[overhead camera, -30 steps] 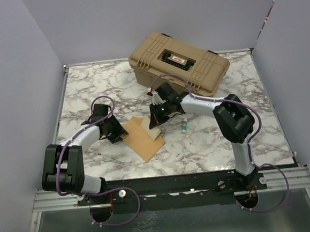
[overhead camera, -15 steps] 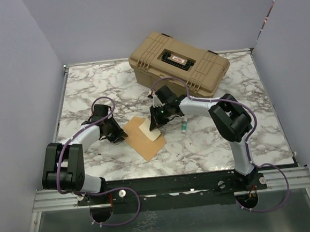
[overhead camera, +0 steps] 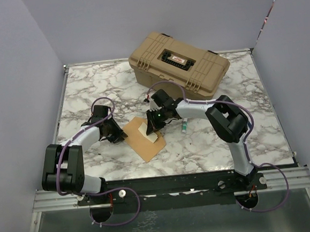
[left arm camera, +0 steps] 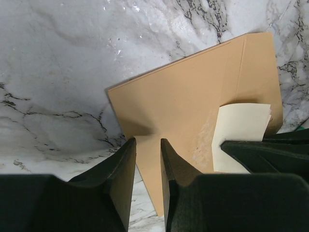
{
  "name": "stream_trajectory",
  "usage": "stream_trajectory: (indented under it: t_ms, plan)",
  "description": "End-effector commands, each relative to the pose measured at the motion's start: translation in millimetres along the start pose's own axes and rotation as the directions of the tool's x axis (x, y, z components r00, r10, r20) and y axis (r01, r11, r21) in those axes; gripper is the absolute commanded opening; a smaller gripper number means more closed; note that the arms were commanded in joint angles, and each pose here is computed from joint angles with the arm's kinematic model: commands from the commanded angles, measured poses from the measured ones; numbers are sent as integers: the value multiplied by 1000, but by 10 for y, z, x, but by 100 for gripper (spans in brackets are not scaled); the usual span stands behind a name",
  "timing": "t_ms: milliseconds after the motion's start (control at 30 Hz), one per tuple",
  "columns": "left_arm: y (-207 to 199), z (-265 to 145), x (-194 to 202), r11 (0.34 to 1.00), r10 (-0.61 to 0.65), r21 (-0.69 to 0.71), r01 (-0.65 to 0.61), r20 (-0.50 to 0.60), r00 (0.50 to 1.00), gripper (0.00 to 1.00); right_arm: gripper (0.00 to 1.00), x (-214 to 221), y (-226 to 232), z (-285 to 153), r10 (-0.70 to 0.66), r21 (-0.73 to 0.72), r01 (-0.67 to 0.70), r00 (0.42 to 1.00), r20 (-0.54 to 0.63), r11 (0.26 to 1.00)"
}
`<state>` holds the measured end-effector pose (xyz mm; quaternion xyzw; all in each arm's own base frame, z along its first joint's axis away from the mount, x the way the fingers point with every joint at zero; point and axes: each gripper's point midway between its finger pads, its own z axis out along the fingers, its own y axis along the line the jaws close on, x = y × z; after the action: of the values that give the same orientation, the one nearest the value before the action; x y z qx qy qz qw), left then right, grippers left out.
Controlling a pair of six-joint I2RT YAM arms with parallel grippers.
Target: Place the letter into the envelope and seal it
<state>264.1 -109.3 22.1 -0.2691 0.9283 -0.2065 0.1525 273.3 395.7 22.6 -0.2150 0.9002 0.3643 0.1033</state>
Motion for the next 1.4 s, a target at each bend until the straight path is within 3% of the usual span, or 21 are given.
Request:
stream_trajectory:
  t_ms: [0,133,333,467,667,800,900,1033,1367]
  plan:
    - [390,61,295,991,-12,-132,1,-83,996,29,0,87,51,98,-7,-21,6,999,-39,1000]
    - [316,46,267,995,-5,-103,-3,-81,997,30,3,67,55,66,-12,7,12,1000,-28,1000]
    - [17,-82,81,999,45,-27,-47,-58,997,44,38,-100,-26,-226,17,174,-25,999,52,985]
    - [-88,-138,14,997,78,-5,-79,-55,995,51,52,-46,-80,-288,30,217,-36,999,31,976]
    - [-205,-262,-39,996,87,14,-87,-48,995,73,52,-41,-103,-294,23,229,-29,999,29,973]
    - [-126,-264,26,998,54,-6,-54,-53,997,77,52,-43,-105,-257,32,226,-35,999,18,974]
    - [-22,-202,161,999,25,-31,-28,-79,997,75,50,-54,-87,-261,42,218,-46,999,25,975]
    - [-10,-131,290,1000,15,-21,-17,-88,996,72,34,-54,-46,-244,52,196,-57,998,27,979]
    - [64,99,514,999,7,-30,-11,-124,992,51,32,-6,90,-90,89,92,-88,996,-10,992]
